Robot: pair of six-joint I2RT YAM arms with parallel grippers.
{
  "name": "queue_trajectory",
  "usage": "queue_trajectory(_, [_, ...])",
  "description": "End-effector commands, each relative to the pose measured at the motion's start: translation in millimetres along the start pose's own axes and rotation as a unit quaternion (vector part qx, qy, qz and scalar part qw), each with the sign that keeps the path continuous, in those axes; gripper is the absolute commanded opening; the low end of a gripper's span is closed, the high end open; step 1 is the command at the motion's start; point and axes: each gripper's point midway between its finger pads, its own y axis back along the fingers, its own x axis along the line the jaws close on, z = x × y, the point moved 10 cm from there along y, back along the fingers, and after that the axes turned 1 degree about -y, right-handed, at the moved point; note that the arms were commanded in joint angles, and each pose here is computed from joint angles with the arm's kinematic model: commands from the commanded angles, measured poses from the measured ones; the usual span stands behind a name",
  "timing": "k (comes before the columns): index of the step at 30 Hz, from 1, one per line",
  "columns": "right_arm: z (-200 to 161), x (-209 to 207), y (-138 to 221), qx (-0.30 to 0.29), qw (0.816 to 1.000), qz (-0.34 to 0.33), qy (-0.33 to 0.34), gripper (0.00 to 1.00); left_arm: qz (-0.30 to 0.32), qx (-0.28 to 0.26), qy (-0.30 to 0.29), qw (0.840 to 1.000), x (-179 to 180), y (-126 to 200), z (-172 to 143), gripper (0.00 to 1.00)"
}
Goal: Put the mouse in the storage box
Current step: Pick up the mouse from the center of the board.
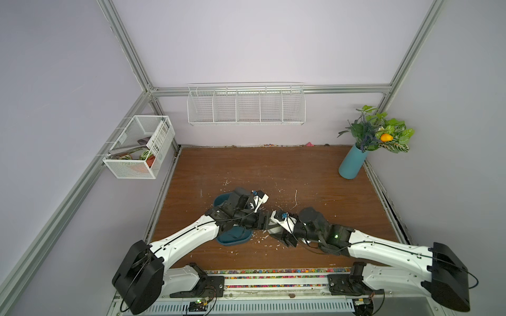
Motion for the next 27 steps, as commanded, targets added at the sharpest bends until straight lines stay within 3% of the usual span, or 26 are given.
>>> queue_trajectory(1, [17.3,0.8,2.6,-0.039,0.999,0.002,0.016,0.41,0.003,0.006,-0.013,1.0,-4.4,-9.3,4.9,0.68])
queue_trajectory(5, [14.3,0.8,1.4,-0.04,0.999,0.0,0.017,0.41,0.006,0.024,-0.013,1.0,-3.7,-22.4,3.5,0.57])
queue_trajectory(8, [12.9,0.8,0.3,-0.035,0.999,-0.001,0.016,0.43,0.006,0.029,-0.012,1.0,-3.5,-25.4,4.7,0.34])
queue_trajectory(10, [12.2,-0.4,0.5,-0.036,0.999,-0.009,0.016,0.53,0.014,0.023,-0.014,1.0,-3.8,-23.6,5.2,0.21])
queue_trajectory(13, [10.4,-3.0,1.3,-0.04,0.999,-0.03,0.009,0.82,0.028,0.005,-0.02,0.999,-5.6,-16.8,4.8,0.12])
queue_trajectory(16, [6.1,-7.1,3.6,-0.054,0.996,-0.063,-0.014,0.95,0.046,-0.023,-0.019,0.999,-5.1,-1.0,5.2,0.08])
queue_trajectory(19, [-1.7,-12.2,8.2,-0.075,0.99,-0.108,-0.046,0.99,0.079,-0.074,0.027,0.994,12.6,33.2,5.0,0.07])
queue_trajectory(23, [-15.8,-19.0,12.4,-0.088,0.983,-0.142,-0.069,0.99,0.179,-0.174,0.103,0.963,43.7,82.1,-8.2,0.06])
queue_trajectory(27, [-20.3,-27.6,16.5,-0.096,0.978,-0.16,-0.095,0.98,0.217,-0.208,0.137,0.944,49.3,101.6,-17.5,0.06])
